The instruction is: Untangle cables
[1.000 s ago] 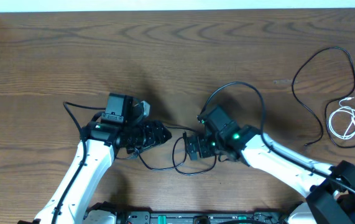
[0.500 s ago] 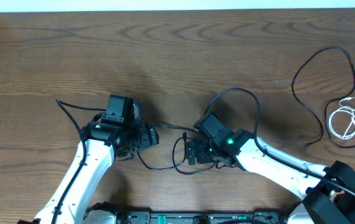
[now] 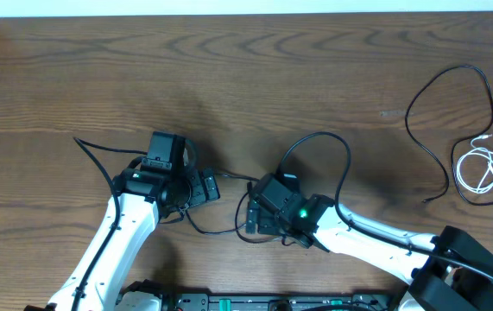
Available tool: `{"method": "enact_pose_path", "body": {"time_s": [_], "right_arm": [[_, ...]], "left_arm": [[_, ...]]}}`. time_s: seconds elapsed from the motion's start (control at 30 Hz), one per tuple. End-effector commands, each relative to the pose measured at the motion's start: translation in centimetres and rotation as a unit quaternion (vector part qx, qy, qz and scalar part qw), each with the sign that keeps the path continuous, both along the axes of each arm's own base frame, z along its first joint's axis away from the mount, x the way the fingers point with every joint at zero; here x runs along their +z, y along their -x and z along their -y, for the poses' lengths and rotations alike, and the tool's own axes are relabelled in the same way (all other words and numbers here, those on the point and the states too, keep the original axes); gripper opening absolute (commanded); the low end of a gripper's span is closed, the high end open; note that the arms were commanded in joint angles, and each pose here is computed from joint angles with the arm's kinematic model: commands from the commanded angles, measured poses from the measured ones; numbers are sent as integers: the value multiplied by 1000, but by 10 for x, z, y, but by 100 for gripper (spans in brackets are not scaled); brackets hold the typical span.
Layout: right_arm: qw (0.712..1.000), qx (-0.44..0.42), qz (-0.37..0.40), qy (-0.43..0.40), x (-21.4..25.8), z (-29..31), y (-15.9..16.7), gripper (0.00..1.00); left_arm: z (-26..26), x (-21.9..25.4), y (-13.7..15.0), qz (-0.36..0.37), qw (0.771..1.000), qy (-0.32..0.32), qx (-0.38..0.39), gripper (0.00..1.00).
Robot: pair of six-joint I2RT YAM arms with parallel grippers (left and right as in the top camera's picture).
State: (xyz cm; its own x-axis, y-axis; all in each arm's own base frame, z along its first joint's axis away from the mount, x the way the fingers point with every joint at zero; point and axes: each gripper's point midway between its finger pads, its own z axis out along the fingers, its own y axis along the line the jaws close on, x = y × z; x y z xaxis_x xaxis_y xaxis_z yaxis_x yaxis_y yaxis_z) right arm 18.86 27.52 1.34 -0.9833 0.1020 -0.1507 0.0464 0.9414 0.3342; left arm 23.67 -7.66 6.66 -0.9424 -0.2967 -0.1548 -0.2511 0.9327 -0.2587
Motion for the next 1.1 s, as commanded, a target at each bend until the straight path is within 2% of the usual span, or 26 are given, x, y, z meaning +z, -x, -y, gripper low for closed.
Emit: {"method": "enact_pose_path", "body": {"time_s": [0.0,0.1,0.13,0.17,0.2,0.43,0.47,0.57,0.73,0.77,0.93,1.07], "right_arm": [[999,-9,-12,-49,3,-20,0,99],[999,-16,5,-42,2,-18,-6,65],[999,-20,8,-31,0,-14,-7,65],[999,-23,11,-22,-2,-10,-7,71],[999,-31,9,-15,-4,-8,-7,82],[999,-50,16,7,-12,-3,-14,83],[998,-52,14,13,-11,0,-17,81],[997,-66,17,36,-5,11,-31,65],[993,-92,58,54,6,28,-64,6],[992,-93,62,51,7,29,-69,1],[991,-76,103,35,15,30,-97,1],[987,-69,144,26,36,41,-137,1]], "left_arm": [[-3,1,-3,2,1000,-8,0,98],[-3,1,-3,2,1000,-8,0,98],[-3,1,-3,2,1000,-8,0,98],[-3,1,-3,2,1000,-8,0,98],[-3,1,-3,2,1000,-8,0,98],[-3,1,-3,2,1000,-8,0,98],[-3,1,-3,2,1000,-8,0,98],[-3,1,-3,2,1000,-8,0,98],[-3,1,-3,2,1000,-8,0,98],[-3,1,-3,2,1000,-8,0,98],[-3,1,-3,2,1000,-8,0,98],[-3,1,-3,2,1000,-8,0,98]]}}
